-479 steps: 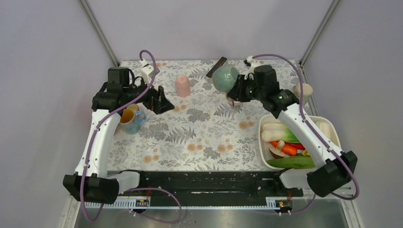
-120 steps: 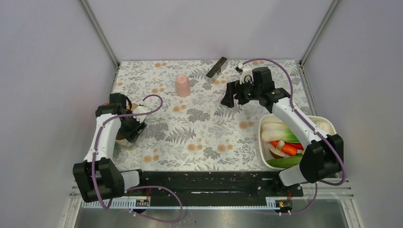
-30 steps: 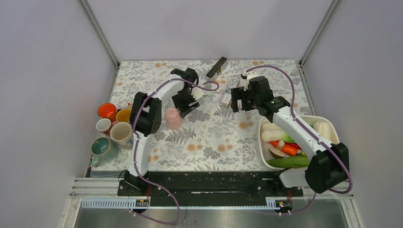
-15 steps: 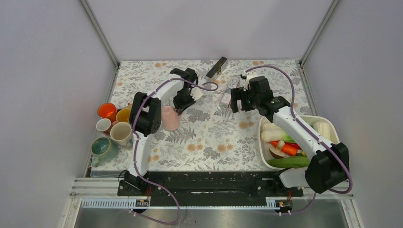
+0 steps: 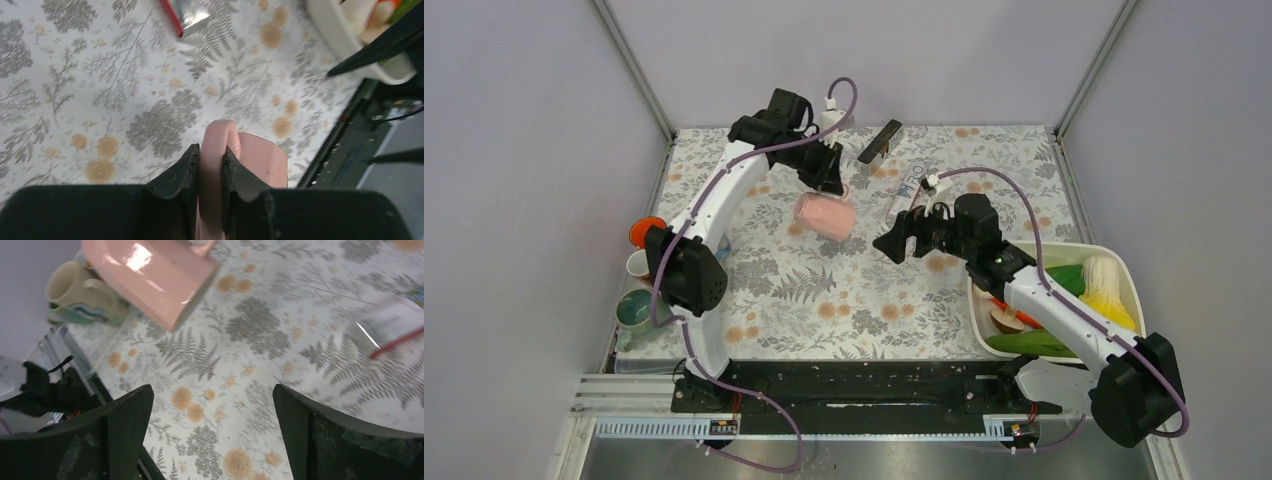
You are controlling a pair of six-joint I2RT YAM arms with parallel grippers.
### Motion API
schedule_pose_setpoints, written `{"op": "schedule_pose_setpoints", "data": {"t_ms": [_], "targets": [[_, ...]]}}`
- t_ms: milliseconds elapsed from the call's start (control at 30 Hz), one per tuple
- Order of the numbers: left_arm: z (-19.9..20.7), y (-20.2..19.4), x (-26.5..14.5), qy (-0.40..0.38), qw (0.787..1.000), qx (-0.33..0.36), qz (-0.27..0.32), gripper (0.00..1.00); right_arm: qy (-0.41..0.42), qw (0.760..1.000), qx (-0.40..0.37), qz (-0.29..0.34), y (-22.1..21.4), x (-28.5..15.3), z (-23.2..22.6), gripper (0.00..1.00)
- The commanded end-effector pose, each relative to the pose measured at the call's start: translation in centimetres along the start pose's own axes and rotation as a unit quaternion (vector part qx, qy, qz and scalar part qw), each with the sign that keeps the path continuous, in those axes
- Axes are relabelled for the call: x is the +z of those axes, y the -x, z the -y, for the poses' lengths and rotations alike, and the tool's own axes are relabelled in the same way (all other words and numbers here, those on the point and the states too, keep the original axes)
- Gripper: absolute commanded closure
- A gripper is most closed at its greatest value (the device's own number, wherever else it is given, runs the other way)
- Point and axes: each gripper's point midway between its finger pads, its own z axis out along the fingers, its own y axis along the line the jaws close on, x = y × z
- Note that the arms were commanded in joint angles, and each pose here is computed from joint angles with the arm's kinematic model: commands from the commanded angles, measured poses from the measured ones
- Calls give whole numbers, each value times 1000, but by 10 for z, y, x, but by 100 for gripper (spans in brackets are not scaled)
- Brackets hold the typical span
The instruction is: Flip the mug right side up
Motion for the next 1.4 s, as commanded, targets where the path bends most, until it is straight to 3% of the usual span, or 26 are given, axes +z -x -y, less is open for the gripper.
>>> {"op": "schedule_pose_setpoints", "data": {"t_ms": [0,200,367,467,533,567,667,767,900,967,1167,1367], "targets": [[67,53,-48,-120,986,-38,108,100,153,978,-98,104,33,-7,-77,1],[101,66,-73,-181,972,-59,141,100,234,937,-174,190,38,-21,-116,1],[113,70,-78,-193,968,-59,149,100,263,934,-153,190,48,-13,-133,2],[120,68,-74,-211,965,-66,141,100,282,931,-127,195,59,-8,-144,13],[120,65,-71,-214,965,-70,137,100,290,928,-113,206,67,-9,-149,28],[118,64,-68,-210,966,-71,135,100,291,927,-106,213,70,-10,-150,41],[108,57,-59,-187,971,-68,129,100,272,932,-64,229,80,-13,-145,96],[92,49,-50,-149,980,-56,120,99,226,947,-14,227,86,-11,-131,100],[63,48,-44,-65,990,-45,120,26,166,959,83,214,87,-5,-111,100],[42,57,-50,-5,990,-37,133,3,125,962,144,196,79,4,-95,100],[-20,77,-97,199,965,-7,169,1,32,935,310,171,59,25,-58,100],[3,46,-103,234,961,43,143,1,-5,869,458,186,77,34,-46,100]]}}
